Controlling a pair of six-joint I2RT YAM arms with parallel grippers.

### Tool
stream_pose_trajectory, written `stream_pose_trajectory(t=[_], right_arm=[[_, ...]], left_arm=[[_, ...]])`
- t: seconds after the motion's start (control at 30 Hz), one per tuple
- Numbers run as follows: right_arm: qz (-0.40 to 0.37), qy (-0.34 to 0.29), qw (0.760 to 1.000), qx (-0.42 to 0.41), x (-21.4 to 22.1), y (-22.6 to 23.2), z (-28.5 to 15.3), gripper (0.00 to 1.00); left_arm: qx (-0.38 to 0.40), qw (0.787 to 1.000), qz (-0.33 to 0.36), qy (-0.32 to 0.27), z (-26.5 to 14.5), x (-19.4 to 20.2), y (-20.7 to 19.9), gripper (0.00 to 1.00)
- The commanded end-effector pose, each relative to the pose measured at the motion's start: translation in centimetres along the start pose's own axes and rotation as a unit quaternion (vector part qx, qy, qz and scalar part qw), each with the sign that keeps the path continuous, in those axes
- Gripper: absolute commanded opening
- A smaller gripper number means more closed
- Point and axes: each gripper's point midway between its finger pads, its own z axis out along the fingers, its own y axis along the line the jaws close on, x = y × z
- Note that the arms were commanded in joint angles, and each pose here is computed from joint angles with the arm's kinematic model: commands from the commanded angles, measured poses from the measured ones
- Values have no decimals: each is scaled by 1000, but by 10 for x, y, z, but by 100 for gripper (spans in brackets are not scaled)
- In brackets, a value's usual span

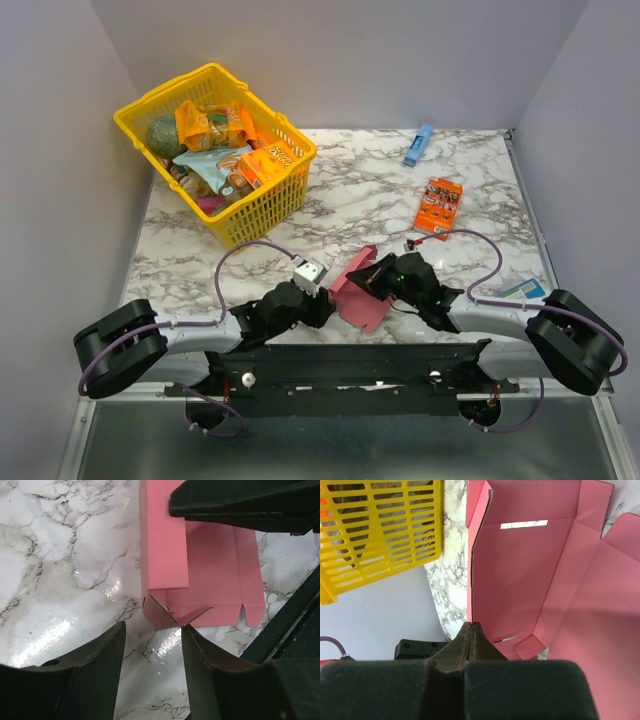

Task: Fold the paper box

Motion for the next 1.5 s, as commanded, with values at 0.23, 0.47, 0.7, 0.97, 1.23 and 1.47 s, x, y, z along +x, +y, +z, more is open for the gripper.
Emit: stream_pose_trajectory(t=[0.23,0.47,0.7,0.97,1.23,1.47], right_arm=[[-16,-1,992,125,3,-79,-5,1],[-8,2,992,126,5,-81,-6,1],[-1,9,992,128,9,-84,-4,0],[4,10,991,130,9,-86,-5,1],[7,12,991,130,10,-87,-6,1],[14,10,991,135,10,-90,-7,0]], left_arm=[[-43,996,9,-83,14,-30,8,54],[-98,990,4,-104,15,-39,21,54],[-105,988,12,-110,23,-43,14,54],[-149,981,13,-121,27,-45,23,51],[-226,968,32,-102,29,-36,39,34],[-293,951,54,-86,27,-26,45,28]])
